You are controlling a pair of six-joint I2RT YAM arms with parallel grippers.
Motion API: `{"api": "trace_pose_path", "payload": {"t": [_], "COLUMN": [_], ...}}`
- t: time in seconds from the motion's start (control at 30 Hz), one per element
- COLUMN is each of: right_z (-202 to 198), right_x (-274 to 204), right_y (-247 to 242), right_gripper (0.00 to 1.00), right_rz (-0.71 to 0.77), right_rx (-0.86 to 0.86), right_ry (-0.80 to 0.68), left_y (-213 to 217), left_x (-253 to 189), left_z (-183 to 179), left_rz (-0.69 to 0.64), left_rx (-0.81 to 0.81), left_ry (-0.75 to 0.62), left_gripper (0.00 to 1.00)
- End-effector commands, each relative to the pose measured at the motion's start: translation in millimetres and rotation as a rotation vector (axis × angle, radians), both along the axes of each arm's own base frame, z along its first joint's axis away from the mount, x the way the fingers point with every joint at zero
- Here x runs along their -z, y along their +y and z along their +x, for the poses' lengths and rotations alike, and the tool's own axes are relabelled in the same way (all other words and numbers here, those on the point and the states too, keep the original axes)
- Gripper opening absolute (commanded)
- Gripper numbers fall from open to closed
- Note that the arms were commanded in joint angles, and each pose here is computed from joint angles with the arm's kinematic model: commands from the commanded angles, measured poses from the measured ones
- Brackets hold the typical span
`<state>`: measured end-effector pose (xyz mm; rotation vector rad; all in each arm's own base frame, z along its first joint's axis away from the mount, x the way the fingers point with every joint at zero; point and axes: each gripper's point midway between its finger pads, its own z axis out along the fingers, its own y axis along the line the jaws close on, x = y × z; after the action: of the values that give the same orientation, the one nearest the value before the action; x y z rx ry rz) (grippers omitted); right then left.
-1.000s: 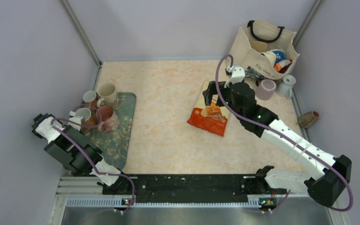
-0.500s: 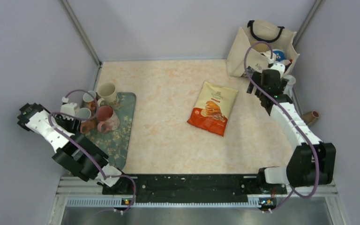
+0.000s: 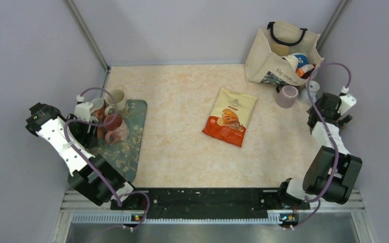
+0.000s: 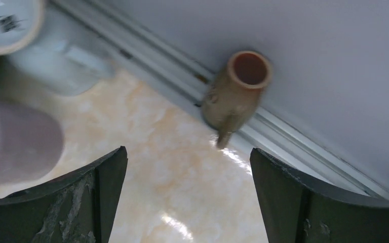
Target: Turn the mug right side up
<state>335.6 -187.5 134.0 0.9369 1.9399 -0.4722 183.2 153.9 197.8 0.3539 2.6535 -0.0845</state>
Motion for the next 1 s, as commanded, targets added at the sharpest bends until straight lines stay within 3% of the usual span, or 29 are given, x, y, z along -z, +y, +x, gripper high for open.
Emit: {"api": "trace_pose_path", "payload": {"t": [0.0, 0.13, 0.4, 0.67, 0.97], "right_z": [-17.7, -17.4, -11.7, 0.2, -13.7], "right_x": [5.7, 35.0, 44.8, 65.1, 77.0], "right_y": [-38.6, -49.6, -66.6, -70.0, -75.8], "right_gripper": [0.88, 0.81, 0.74, 0.65, 0.60], "right_rz": [-0.048, -0.024, 0.014, 0.061, 0.012], "right_rx": [0.224, 0.279, 0.289, 0.148, 0.130], "right_ry": [-0.111, -0.073, -0.057, 0.064, 0.191], "left_y": [-23.6, -29.4, -37.1, -40.5, -42.3], "left_x": [-9.5, -11.5, -16.3, -23.0, -27.6], "left_z": [10.7, 16.7, 16.5, 21.8, 23.3], "left_rz": [-0.037, -0.040, -0.027, -0.027, -0.020], "left_rx": [0.040, 0.049, 0.069, 0.079, 0.090], "left_ry": [-0.049, -0.053, -0.062, -0.091, -0.109], "left_gripper": [0.65, 0.65, 0.65, 0.65, 0.65]}}
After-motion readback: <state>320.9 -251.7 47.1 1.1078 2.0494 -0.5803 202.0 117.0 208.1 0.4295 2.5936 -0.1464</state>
